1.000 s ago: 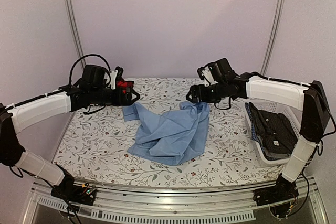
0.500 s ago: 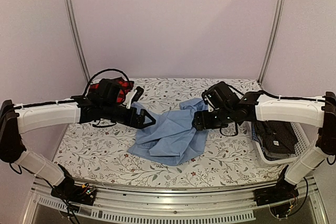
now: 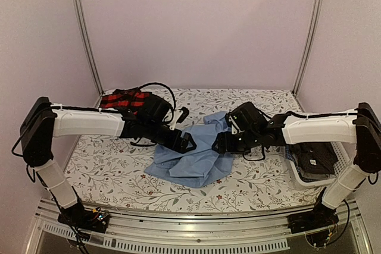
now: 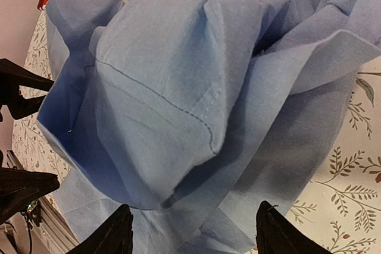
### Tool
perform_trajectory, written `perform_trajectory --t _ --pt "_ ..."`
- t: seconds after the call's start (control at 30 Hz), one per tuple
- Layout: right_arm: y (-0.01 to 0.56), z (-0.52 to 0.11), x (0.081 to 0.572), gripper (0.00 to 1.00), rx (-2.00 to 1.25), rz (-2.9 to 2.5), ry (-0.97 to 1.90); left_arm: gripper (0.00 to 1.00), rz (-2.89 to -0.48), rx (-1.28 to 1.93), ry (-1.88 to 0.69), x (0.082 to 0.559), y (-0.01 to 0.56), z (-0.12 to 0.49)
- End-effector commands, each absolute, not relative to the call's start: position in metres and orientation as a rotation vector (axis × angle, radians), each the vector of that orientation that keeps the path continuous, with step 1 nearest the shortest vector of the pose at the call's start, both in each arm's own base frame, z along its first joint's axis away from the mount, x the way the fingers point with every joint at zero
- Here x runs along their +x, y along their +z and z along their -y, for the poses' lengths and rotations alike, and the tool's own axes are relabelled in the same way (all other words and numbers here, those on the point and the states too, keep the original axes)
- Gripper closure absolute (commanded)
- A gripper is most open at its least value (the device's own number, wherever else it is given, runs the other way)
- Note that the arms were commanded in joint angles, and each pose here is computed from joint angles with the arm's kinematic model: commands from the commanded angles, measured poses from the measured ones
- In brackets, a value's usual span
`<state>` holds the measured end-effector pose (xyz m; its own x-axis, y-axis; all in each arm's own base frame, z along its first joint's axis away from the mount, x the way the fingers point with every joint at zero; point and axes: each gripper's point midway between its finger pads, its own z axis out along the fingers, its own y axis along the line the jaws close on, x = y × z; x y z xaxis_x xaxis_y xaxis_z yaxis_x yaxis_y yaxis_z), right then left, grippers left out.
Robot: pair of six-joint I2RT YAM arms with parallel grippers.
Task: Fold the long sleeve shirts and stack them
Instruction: Pick up the crumpled shirt from the center of the board.
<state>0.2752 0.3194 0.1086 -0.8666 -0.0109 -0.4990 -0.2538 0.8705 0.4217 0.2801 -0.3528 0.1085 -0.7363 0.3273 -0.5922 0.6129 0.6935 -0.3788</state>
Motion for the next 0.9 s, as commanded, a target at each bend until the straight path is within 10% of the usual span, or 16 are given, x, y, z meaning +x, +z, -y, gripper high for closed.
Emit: perform_trajectory --t 0.0,0.13,0.33,0.7,0.87 --pt "0.105 -0.337 0.281 0.35 -0.184 -2.55 0.739 0.1 -2.423 0.704 -0.693 0.293 0.105 0.362" --pt "0.099 -0.337 0.281 0.41 -0.184 -2.558 0.733 0.33 -2.421 0.685 -0.683 0.297 0.107 0.365" --pt "0.102 -0.339 0.285 0.58 -0.183 -2.539 0.732 0.93 -2.396 0.64 -0.597 0.311 0.121 0.358" --pt "0.11 -0.321 0.3 0.99 -0.156 -2.519 0.557 1.0 -2.286 0.396 -0.338 0.347 0.183 0.304" --pt "0.144 -0.282 0.327 1.0 -0.138 -2.444 0.254 1.0 -2.136 0.259 -0.232 0.369 0.259 0.253"
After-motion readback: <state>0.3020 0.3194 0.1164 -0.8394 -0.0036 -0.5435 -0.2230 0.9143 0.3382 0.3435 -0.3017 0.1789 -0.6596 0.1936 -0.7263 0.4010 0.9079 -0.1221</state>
